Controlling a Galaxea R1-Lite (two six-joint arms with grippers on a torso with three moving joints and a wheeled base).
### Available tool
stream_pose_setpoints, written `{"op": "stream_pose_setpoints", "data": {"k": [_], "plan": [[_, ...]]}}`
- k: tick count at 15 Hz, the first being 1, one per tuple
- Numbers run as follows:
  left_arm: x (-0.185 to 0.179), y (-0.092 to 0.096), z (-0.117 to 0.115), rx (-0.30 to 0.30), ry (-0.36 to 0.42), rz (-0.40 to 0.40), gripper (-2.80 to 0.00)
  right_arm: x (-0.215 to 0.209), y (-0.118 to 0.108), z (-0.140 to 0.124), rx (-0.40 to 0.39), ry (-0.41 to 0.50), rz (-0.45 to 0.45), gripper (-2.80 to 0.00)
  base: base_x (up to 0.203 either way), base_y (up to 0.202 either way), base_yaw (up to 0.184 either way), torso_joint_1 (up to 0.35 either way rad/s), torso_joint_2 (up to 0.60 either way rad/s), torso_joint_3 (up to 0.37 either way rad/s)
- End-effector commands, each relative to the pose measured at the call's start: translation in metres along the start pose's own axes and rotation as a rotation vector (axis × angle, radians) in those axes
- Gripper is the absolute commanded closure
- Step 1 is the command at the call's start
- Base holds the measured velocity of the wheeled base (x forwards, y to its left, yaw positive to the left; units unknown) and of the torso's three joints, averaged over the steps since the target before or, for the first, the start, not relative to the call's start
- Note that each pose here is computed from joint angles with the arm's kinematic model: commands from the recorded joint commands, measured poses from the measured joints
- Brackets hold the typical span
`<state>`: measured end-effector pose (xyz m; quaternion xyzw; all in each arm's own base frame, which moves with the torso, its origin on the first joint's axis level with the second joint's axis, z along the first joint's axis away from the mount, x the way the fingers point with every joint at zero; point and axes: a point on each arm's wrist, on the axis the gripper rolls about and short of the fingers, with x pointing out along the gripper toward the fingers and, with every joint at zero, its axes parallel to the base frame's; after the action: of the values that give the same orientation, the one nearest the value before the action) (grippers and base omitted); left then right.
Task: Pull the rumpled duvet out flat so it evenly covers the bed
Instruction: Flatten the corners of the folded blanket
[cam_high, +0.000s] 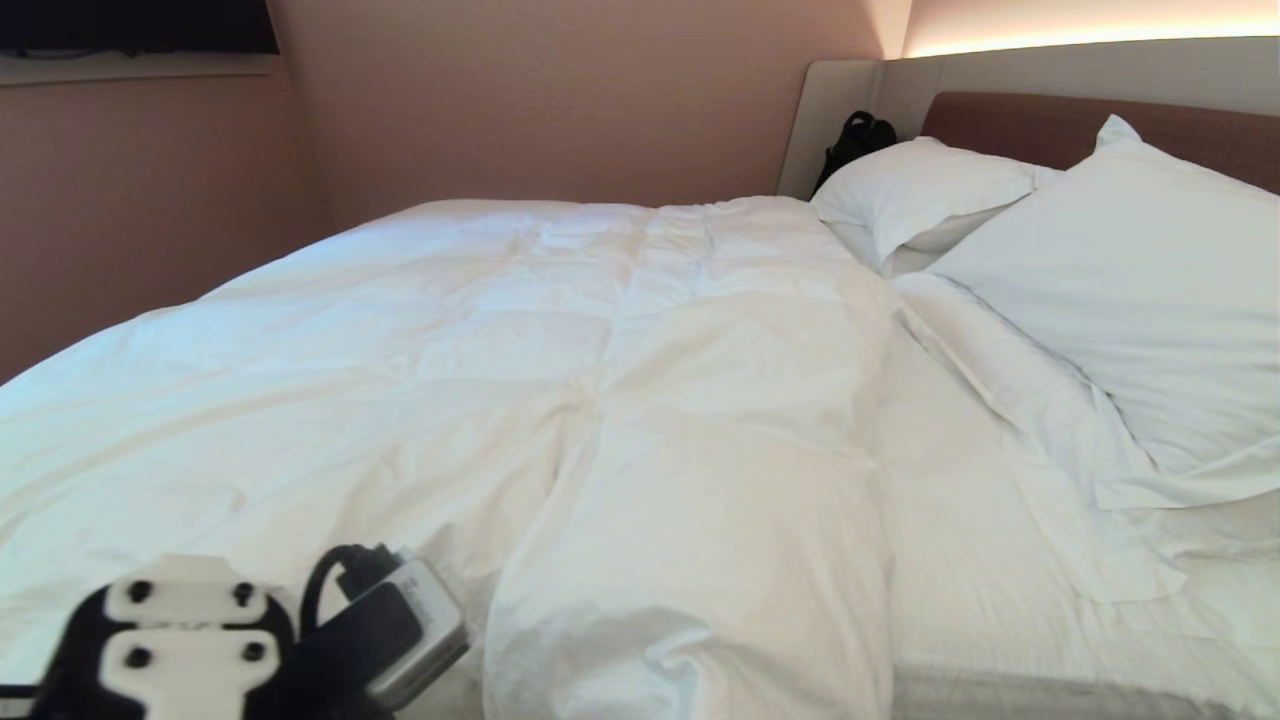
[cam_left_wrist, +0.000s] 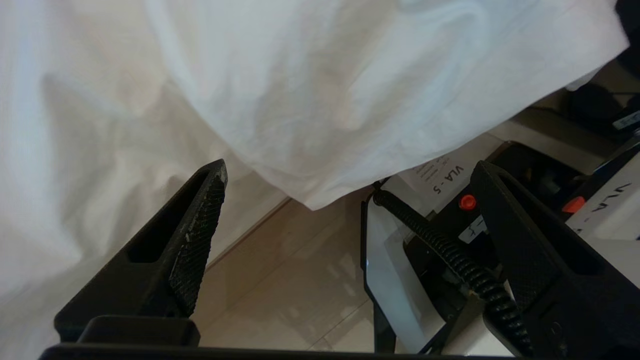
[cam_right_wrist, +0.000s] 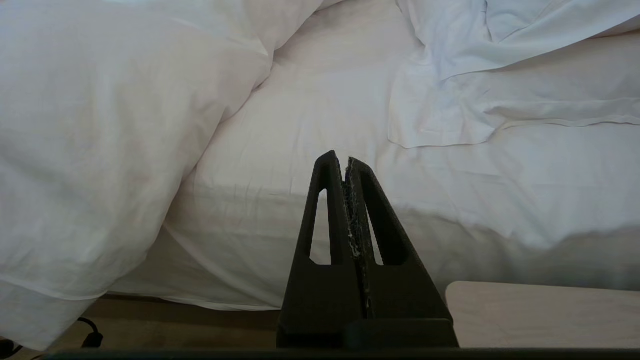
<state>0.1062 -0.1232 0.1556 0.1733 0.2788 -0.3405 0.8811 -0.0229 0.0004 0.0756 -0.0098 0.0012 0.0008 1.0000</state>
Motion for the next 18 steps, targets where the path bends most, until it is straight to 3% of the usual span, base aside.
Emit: {"op": "stream_pose_setpoints", "data": {"k": [1, 2, 3, 6, 10, 15, 18], "plan": [[-0.040, 0.010, -0.006, -0.047, -0.126, 0.031, -2.80, 0.000, 0.000, 0.000, 0.000, 0.001, 0.000, 0.00, 0.000, 0.000, 0.000, 0.000, 0.00, 0.000], [-0.053, 0.014, -0.011, -0.071, -0.152, 0.057, -2.80, 0.000, 0.000, 0.000, 0.000, -0.001, 0.000, 0.00, 0.000, 0.000, 0.000, 0.000, 0.00, 0.000], [-0.061, 0.019, -0.015, -0.094, -0.164, 0.087, 0.00, 0.000, 0.000, 0.000, 0.000, 0.001, 0.002, 0.00, 0.000, 0.000, 0.000, 0.000, 0.00, 0.000], [-0.080, 0.026, -0.022, -0.145, -0.229, 0.157, 0.00, 0.000, 0.000, 0.000, 0.000, -0.001, 0.000, 0.00, 0.000, 0.000, 0.000, 0.000, 0.00, 0.000], [-0.103, 0.027, -0.033, -0.168, -0.336, 0.193, 0.00, 0.000, 0.000, 0.000, 0.000, -0.001, 0.002, 0.00, 0.000, 0.000, 0.000, 0.000, 0.00, 0.000], [-0.131, 0.029, -0.056, -0.236, -0.405, 0.409, 0.00, 0.000, 0.000, 0.000, 0.000, 0.000, 0.001, 0.00, 0.000, 0.000, 0.000, 0.000, 0.00, 0.000], [-0.151, 0.024, -0.075, -0.311, -0.466, 0.581, 0.00, 0.000, 0.000, 0.000, 0.000, -0.002, 0.000, 0.00, 0.000, 0.000, 0.000, 0.000, 0.00, 0.000]]}}
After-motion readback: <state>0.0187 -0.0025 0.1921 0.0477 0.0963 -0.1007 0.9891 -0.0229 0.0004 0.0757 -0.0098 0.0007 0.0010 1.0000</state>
